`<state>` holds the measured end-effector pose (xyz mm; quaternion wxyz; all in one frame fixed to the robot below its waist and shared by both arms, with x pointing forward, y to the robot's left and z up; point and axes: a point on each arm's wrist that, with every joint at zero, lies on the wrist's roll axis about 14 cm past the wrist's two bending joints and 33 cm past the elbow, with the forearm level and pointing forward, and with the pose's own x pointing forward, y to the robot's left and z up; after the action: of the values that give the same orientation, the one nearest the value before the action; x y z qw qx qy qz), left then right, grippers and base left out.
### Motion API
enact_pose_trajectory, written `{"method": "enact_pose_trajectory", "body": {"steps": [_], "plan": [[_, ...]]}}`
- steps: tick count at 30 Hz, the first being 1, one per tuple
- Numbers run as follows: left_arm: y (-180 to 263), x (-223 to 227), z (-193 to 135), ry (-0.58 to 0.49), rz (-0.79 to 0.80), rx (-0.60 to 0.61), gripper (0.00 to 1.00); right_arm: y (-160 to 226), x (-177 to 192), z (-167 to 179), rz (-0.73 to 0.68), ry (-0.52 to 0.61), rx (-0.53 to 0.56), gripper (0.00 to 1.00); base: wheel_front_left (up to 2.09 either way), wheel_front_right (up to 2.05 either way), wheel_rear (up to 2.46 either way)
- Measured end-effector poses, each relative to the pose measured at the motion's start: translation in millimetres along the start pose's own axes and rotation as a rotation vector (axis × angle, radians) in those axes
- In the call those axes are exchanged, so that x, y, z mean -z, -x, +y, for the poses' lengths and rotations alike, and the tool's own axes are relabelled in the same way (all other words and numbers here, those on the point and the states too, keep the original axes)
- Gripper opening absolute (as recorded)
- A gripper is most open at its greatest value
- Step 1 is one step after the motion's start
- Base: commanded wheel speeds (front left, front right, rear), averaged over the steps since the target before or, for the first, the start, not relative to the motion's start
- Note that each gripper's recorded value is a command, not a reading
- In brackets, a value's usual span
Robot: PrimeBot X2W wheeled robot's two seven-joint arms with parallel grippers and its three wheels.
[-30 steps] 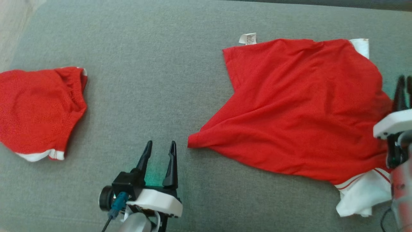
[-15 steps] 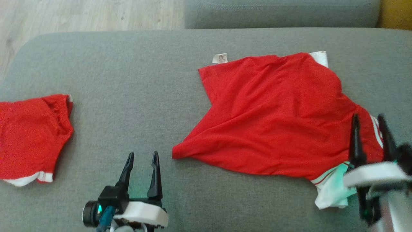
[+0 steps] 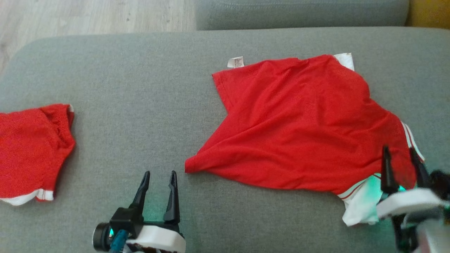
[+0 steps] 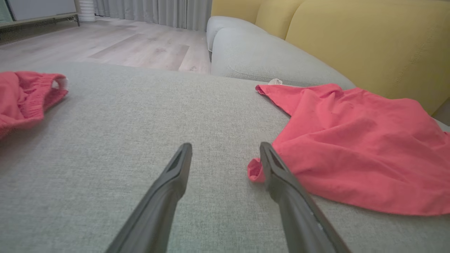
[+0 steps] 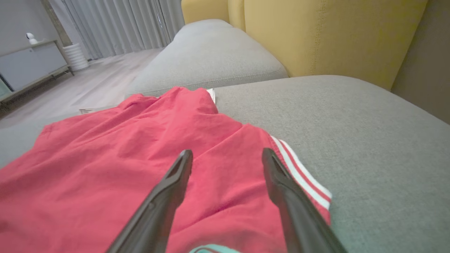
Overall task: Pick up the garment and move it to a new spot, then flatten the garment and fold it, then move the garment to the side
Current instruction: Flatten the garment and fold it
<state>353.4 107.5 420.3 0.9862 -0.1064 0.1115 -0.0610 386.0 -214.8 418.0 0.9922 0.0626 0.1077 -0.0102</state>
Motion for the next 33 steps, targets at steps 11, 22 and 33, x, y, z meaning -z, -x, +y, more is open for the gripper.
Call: {"method": "enact_pose_trajectory", "body": {"steps": [11,22,33], "plan": [[-11,11,-5,0.001,0.041,0.019,1.00,-62,14,-15,0.257,0.095,0.002,1.00,0.00,0.00,0.00],[-7,14,4,0.005,0.052,-0.009,1.00,-63,45,-9,0.398,0.103,-0.022,0.00,0.00,0.00,0.00],[-12,13,8,0.022,0.053,-0.025,1.00,-138,-31,10,0.163,0.215,-0.074,0.00,0.00,0.00,0.00]]}}
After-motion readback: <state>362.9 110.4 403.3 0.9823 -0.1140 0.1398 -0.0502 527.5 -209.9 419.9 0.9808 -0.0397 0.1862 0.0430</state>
